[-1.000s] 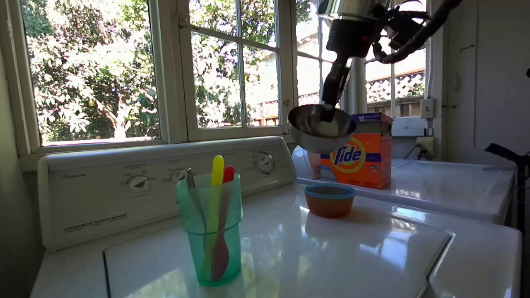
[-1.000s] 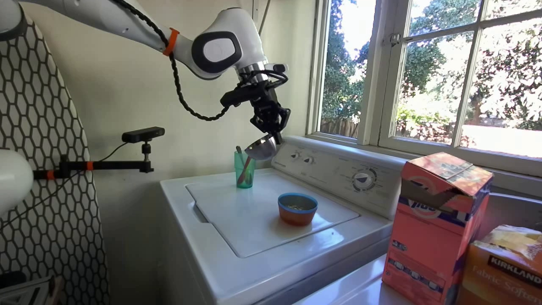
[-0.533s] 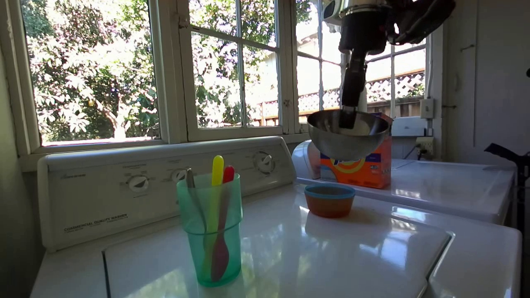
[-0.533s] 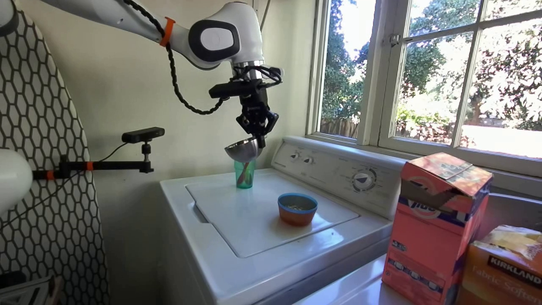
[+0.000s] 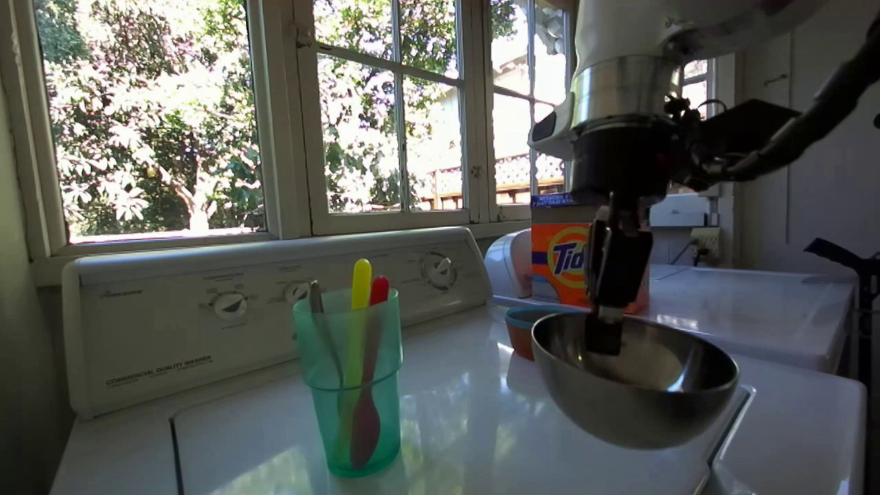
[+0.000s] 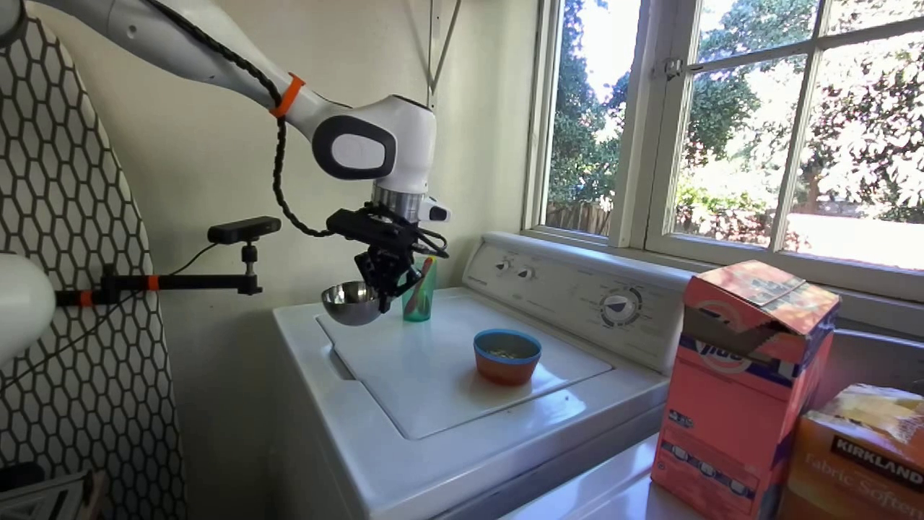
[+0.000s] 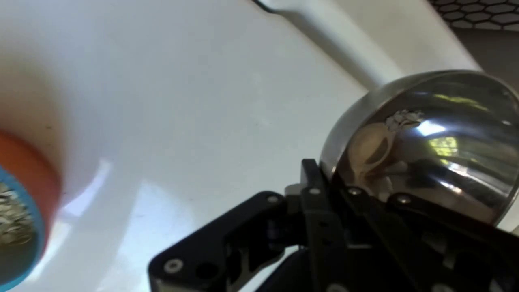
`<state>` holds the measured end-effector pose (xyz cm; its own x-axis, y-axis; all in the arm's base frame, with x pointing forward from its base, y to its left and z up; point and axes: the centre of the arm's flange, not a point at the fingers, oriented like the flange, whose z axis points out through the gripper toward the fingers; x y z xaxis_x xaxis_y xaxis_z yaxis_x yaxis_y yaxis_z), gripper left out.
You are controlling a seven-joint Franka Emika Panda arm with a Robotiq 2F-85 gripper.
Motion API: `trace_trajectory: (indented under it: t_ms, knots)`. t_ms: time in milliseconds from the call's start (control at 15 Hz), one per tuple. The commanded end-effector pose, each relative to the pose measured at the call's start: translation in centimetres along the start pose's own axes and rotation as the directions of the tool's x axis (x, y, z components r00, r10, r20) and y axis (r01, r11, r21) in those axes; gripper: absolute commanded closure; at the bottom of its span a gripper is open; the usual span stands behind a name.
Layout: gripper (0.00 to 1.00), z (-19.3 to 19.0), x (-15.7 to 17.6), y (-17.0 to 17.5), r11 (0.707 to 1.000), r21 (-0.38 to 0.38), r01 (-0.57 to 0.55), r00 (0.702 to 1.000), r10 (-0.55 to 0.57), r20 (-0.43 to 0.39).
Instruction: Move the object from the silver bowl into the orange and light blue bowl
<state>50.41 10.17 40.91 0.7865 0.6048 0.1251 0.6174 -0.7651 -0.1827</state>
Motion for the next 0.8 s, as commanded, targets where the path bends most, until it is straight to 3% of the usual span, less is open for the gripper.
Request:
trace_trajectory:
  t_ms: [0,133,267,467,733]
  knots:
    - [0.99,3.3,0.5,-1.6,0.995,0.094,0.019,0.999,-0.016,-0.039]
    - [0.99,4.6,1.6,-2.3,0.996,0.087,-0.002,0.997,0.009,-0.075]
    - [0.99,5.7,2.8,-2.6,0.999,0.027,-0.016,0.995,0.019,-0.098]
    - [0.99,7.1,4.8,-3.4,1.000,-0.018,-0.001,0.996,-0.001,-0.089]
    - [0.99,8.1,7.6,-4.5,1.000,-0.011,0.013,0.999,-0.013,-0.048]
